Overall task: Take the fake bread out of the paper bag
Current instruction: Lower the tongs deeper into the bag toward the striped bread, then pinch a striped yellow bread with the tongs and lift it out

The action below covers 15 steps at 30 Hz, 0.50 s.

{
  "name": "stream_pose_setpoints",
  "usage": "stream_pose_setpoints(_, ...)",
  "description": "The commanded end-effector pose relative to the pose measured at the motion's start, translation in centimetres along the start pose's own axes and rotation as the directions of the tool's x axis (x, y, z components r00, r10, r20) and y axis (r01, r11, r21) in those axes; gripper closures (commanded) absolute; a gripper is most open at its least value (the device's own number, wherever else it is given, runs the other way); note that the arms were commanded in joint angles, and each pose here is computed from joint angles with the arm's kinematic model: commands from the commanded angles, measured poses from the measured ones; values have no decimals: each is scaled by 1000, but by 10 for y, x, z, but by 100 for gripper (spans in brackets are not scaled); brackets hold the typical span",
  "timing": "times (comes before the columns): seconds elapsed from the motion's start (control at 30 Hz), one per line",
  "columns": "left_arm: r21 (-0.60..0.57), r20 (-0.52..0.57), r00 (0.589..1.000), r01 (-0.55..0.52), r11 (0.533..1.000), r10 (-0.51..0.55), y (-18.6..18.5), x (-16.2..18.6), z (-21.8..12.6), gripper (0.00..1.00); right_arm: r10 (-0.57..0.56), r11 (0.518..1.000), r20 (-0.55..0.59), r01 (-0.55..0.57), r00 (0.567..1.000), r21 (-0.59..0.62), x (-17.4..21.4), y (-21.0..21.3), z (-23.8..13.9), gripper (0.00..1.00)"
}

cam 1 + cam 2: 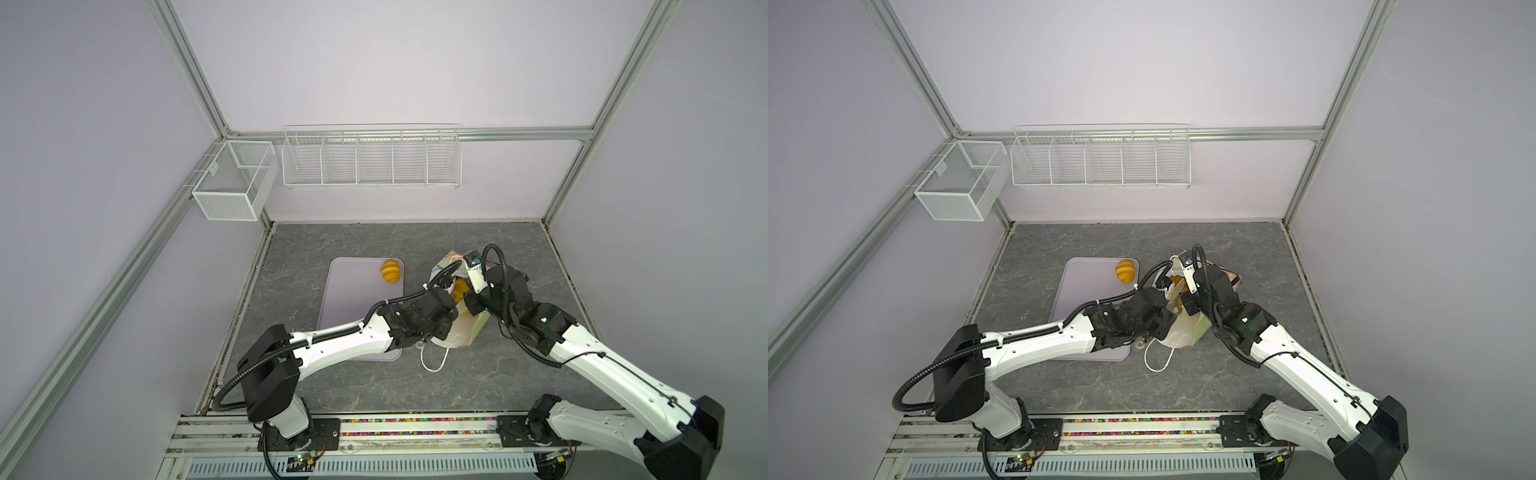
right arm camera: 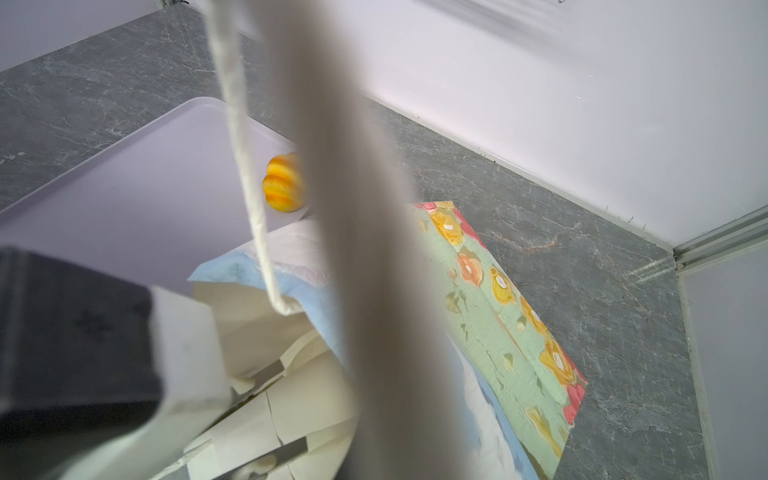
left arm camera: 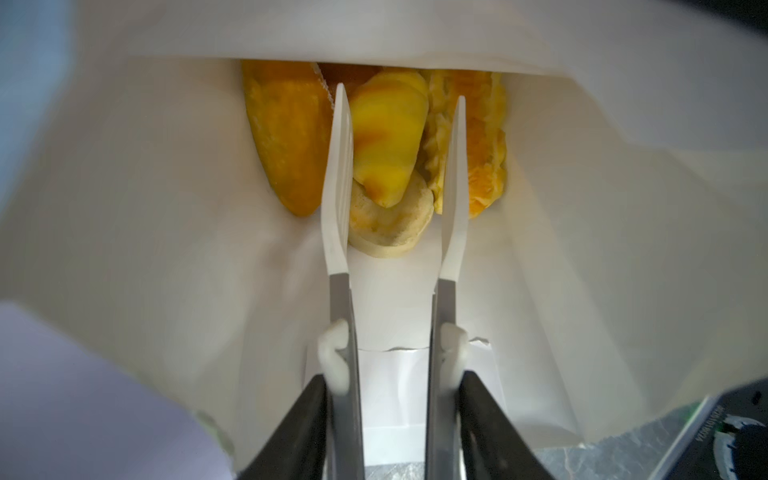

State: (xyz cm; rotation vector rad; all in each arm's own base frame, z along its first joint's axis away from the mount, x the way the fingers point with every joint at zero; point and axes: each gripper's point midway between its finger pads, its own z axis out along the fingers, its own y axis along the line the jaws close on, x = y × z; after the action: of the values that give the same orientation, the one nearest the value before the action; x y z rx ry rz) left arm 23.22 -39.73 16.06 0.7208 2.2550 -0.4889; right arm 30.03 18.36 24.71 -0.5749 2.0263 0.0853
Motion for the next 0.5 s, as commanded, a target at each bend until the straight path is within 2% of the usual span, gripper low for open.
stream_pose_setpoints(0.0, -46, 26, 1000, -16, 999, 17, 5, -16, 3, 52, 9, 1000, 8, -9, 1000, 17, -6, -2, 1, 93)
stream_pose_setpoints(0.17, -81, -22, 999, -35, 996, 34, 8, -13, 5, 56, 7, 1000, 6, -7, 1000, 22, -5, -3, 3, 93)
stream_pose_setpoints(0.47, -80, -20, 999, -33, 996, 32, 10, -14, -4, 79, 3, 1000, 8, -3, 1000, 25, -6, -3, 4, 93)
